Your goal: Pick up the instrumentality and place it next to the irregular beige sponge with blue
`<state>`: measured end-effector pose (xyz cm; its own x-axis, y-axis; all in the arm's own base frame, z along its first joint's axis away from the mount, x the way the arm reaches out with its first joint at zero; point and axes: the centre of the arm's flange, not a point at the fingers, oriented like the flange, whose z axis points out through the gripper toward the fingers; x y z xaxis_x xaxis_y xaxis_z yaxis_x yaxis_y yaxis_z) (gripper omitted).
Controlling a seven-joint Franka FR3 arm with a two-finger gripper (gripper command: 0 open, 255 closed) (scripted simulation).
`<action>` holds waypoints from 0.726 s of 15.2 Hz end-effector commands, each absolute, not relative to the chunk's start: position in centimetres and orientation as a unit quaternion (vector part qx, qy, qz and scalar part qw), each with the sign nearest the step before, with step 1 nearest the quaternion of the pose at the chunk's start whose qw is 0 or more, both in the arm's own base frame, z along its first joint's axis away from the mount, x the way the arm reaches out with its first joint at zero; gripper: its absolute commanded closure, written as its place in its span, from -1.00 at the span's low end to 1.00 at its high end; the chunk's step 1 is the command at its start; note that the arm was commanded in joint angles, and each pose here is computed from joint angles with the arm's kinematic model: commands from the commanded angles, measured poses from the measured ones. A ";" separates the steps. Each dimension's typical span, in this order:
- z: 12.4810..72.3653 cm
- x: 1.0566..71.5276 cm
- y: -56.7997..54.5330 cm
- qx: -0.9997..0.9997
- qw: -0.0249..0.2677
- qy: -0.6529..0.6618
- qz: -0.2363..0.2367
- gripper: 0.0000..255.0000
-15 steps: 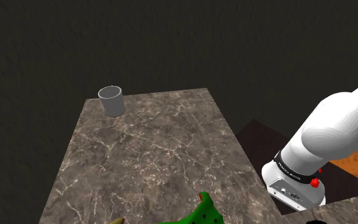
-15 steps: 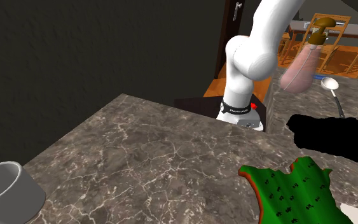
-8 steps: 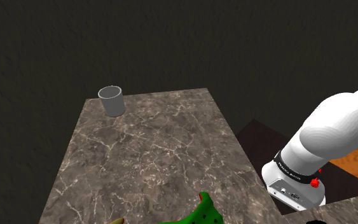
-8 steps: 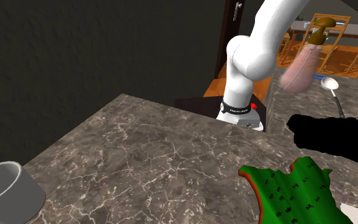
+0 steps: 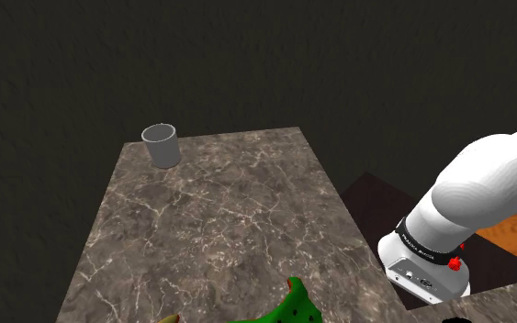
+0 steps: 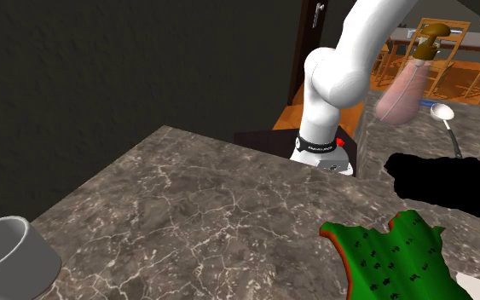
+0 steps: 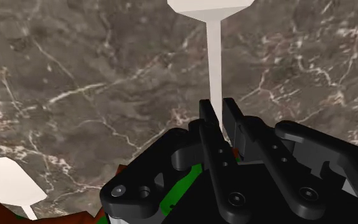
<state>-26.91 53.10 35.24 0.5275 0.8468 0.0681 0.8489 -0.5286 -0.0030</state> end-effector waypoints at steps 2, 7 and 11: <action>35.0 -27.0 53.0 -0.874 0.016 -0.486 -0.029 1.00; 35.0 -27.0 53.0 -0.874 0.016 -0.486 -0.029 -1.00; 39.0 -27.1 52.8 -0.874 0.016 -0.486 -0.029 -1.00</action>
